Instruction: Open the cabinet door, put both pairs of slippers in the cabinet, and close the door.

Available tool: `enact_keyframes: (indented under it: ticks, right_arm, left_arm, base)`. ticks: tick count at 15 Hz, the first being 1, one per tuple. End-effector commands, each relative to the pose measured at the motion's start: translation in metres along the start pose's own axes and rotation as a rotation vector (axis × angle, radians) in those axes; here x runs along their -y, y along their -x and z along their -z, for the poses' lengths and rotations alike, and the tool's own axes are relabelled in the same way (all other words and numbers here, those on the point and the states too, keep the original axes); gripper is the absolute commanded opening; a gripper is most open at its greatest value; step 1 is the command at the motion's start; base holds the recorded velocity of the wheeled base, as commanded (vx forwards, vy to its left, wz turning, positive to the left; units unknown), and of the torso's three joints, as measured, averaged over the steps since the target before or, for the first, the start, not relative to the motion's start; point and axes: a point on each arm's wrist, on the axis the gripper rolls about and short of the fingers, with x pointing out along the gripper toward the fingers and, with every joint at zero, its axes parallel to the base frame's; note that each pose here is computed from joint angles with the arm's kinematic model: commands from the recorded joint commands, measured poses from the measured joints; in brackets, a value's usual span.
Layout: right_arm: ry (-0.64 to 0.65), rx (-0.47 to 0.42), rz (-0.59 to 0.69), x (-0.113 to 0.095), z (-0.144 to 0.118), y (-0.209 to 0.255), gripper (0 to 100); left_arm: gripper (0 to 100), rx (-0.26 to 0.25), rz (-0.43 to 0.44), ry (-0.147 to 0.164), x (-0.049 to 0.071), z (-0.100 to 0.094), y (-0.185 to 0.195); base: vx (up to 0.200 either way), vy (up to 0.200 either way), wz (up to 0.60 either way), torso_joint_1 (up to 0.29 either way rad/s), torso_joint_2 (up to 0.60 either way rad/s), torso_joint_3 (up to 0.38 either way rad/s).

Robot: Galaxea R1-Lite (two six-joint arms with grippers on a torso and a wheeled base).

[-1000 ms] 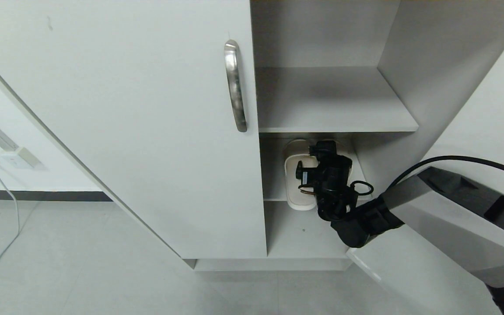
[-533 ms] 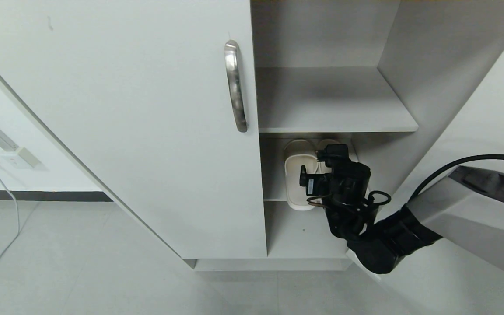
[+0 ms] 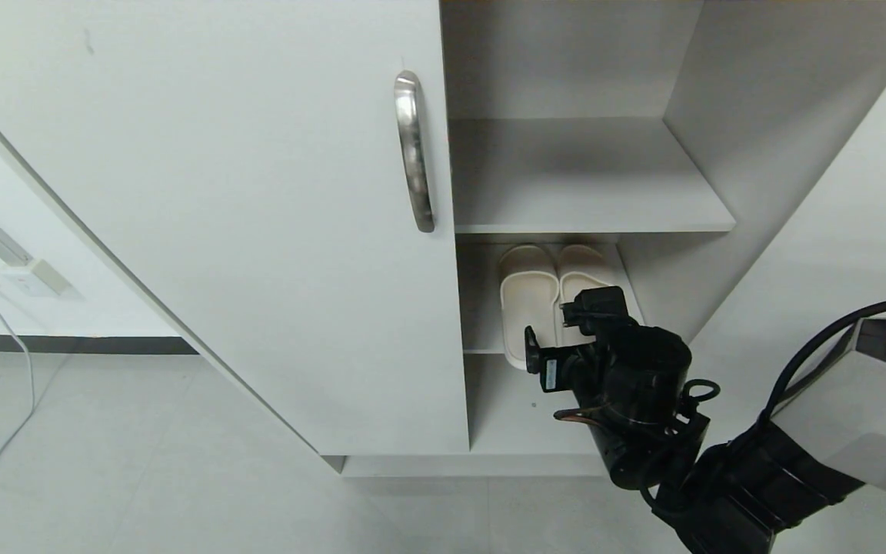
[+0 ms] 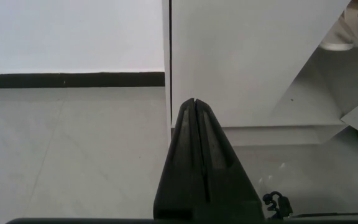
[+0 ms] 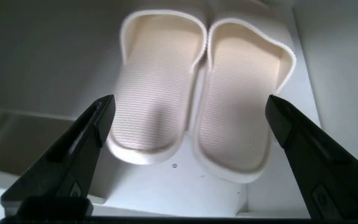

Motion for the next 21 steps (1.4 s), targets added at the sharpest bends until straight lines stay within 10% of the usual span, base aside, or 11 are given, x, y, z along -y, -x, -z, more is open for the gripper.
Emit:
enact_keyframes:
  ticks: [1, 21]
  right_arm:
    - [-0.004, 0.006, -0.004, -0.0004, -0.0037, 0.0027, 100]
    - [0.002, 0.0, 0.005, 0.0001, -0.0025, 0.0057, 100]
  left_arm:
    - [0, -0.001, 0.0, 0.001, 0.0, -0.0003, -0.0001]
    - [0, -0.001, 0.003, -0.002, 0.0001, -0.0003, -0.0001]
  base:
    - [-0.2, 0.0, 0.0, 0.002, 0.0, 0.002]
    - [-0.05, 0.0, 0.0, 0.0, 0.0, 0.001]
